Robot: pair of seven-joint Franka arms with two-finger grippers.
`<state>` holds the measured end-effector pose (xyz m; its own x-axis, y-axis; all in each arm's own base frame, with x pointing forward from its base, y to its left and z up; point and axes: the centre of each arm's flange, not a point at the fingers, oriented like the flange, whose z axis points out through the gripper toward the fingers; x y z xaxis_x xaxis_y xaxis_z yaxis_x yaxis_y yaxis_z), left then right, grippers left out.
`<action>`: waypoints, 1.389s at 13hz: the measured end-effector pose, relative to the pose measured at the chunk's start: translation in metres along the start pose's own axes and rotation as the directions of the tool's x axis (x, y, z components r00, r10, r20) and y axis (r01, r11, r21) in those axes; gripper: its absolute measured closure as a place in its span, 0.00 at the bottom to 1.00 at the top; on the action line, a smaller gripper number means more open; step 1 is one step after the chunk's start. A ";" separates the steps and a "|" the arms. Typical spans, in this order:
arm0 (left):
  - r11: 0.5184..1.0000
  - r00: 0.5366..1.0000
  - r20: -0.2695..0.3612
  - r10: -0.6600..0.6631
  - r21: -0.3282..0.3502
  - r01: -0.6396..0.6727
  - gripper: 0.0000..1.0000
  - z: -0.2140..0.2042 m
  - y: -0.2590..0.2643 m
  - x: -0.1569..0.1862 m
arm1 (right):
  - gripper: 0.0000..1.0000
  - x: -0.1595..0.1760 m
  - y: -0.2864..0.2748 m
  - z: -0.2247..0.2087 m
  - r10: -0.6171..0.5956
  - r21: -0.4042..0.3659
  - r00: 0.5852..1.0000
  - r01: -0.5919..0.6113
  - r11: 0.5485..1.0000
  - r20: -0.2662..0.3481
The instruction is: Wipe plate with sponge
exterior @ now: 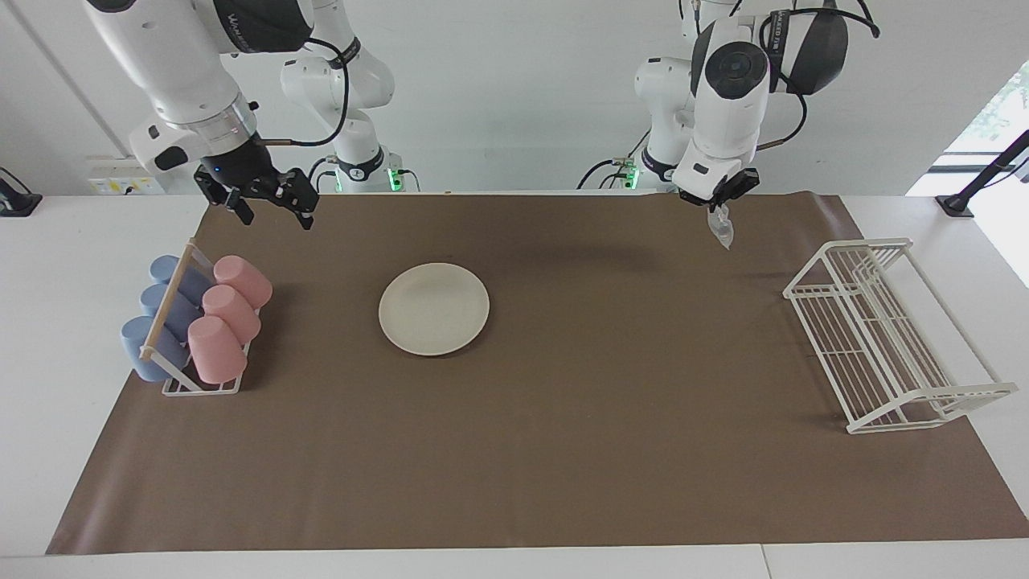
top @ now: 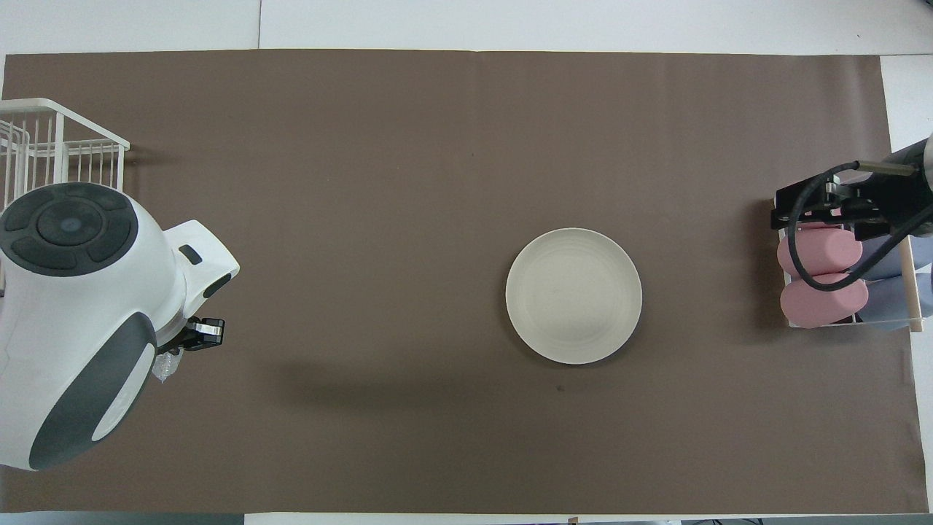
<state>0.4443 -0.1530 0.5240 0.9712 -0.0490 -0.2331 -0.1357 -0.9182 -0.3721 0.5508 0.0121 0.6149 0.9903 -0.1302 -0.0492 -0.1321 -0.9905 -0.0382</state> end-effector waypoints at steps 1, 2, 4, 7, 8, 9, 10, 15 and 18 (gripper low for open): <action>0.998 1.000 0.007 0.003 0.068 -0.003 0.96 -0.001 -0.002 -0.002 | 0.00 0.002 0.014 -0.001 -0.026 0.001 1.000 0.026 1.000 -0.001; 0.990 1.000 0.012 0.005 0.139 -0.006 0.96 -0.002 -0.002 -0.003 | 0.00 0.003 0.027 -0.001 -0.043 0.002 0.999 0.043 0.999 -0.002; 0.964 1.000 0.020 -0.001 0.267 -0.004 0.96 0.003 -0.001 0.002 | 0.00 0.005 0.036 -0.002 -0.058 0.003 0.998 0.058 0.998 -0.012; 0.905 0.999 0.037 -0.021 0.426 0.003 0.96 0.019 0.000 0.019 | 0.00 0.007 0.026 -0.003 -0.076 0.003 0.997 0.076 0.997 -0.035; 0.874 0.998 0.047 -0.029 0.485 0.002 0.96 0.025 -0.002 0.025 | 0.00 0.008 0.030 -0.003 -0.069 0.003 0.997 0.069 0.998 -0.035; 0.843 0.998 0.052 -0.035 0.537 0.001 0.96 0.030 -0.004 0.031 | 0.00 0.008 0.034 -0.004 -0.062 0.003 0.997 0.062 0.998 -0.036; 0.810 0.998 0.049 -0.040 0.586 0.004 0.96 0.033 -0.006 0.037 | 0.00 0.008 0.035 -0.004 -0.059 0.004 0.998 0.059 0.998 -0.036; 0.665 0.998 0.021 -0.055 0.746 0.022 0.96 0.052 -0.018 0.069 | 0.00 0.008 0.032 -0.003 -0.066 0.003 0.997 0.066 0.998 -0.037; 0.555 0.998 0.011 -0.061 0.831 0.025 0.96 0.090 -0.014 0.105 | 0.00 0.008 0.036 -0.004 -0.058 0.004 0.998 0.058 0.998 -0.037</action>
<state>0.5305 -0.1099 0.4241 0.9755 0.0112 -0.2197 -0.2139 -0.1842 -0.9593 0.5544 -0.0247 0.6167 0.9972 -0.0738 -0.0100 -0.0742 -0.9963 -0.0445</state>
